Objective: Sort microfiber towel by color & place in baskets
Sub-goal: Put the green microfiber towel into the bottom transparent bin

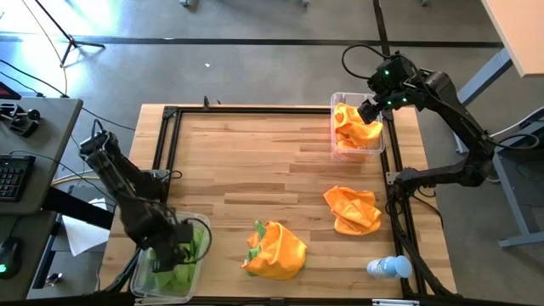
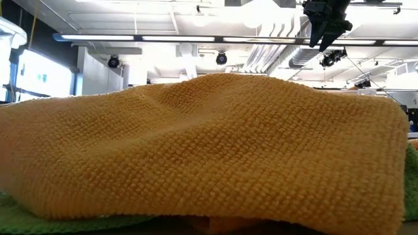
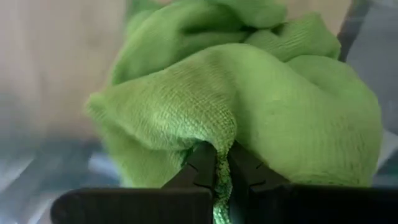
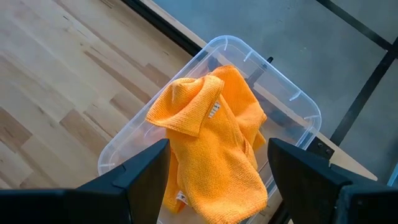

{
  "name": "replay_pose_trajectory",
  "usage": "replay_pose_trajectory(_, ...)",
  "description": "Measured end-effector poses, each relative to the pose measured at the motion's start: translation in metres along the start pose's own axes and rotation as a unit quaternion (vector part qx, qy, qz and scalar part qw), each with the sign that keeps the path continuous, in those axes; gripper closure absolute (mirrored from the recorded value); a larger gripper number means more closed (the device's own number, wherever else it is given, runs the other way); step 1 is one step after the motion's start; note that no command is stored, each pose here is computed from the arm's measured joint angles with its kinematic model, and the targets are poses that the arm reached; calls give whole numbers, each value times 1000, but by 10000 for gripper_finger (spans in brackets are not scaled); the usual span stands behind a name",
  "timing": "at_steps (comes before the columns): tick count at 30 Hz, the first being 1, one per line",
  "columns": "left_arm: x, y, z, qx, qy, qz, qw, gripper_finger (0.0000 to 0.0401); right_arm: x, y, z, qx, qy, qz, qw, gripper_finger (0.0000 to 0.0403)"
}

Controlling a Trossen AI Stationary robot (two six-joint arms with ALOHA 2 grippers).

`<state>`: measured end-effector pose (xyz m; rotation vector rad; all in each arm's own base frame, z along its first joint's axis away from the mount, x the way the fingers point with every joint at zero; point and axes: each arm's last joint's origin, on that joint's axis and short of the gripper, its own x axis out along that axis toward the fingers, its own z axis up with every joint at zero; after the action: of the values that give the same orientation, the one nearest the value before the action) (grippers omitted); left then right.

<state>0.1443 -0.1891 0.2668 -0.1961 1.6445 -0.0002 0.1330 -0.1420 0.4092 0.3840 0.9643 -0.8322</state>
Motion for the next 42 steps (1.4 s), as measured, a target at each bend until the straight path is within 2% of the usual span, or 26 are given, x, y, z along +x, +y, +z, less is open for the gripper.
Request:
replay_pose_trajectory(4, 33, 0, 3, 37, -14, -30, 999, 401, 0, 0, 0, 6, 1, 0, 1000, 137)
replay_pose_trajectory(9, 63, 7, -6, 10, -3, -15, 1000, 401, 0, 0, 0, 9, 1, 0, 1000, 137)
replay_pose_trajectory(13, 75, 1, -14, -5, -8, -31, 999, 401, 0, 0, 0, 9, 1, 0, 1000, 137)
replay_pose_trajectory(15, 80, -6, -17, -29, -9, -41, 999, 401, 0, 0, 0, 9, 1, 0, 1000, 137)
replay_pose_trajectory(18, 89, -14, -21, -121, -3, -41, 992, 401, 0, 0, 0, 9, 1, 0, 1000, 137)
replay_pose_trajectory(20, 96, -21, -23, -154, 0, -44, 987, 401, 0, 0, 0, 9, 1, 0, 1000, 137)
replay_pose_trajectory(24, 107, -29, -27, -133, 0, -41, 990, 401, 0, 0, 0, 9, -1, 0, 1000, 137)
replay_pose_trajectory(33, 112, -28, -32, -54, -24, -6, 998, 393, 0, 0, 1, 10, -3, 0, 1000, 137)
replay_pose_trajectory(42, 112, -30, -30, -59, -41, -18, 997, 328, 0, 0, 1, 10, -3, 0, 1000, 137)
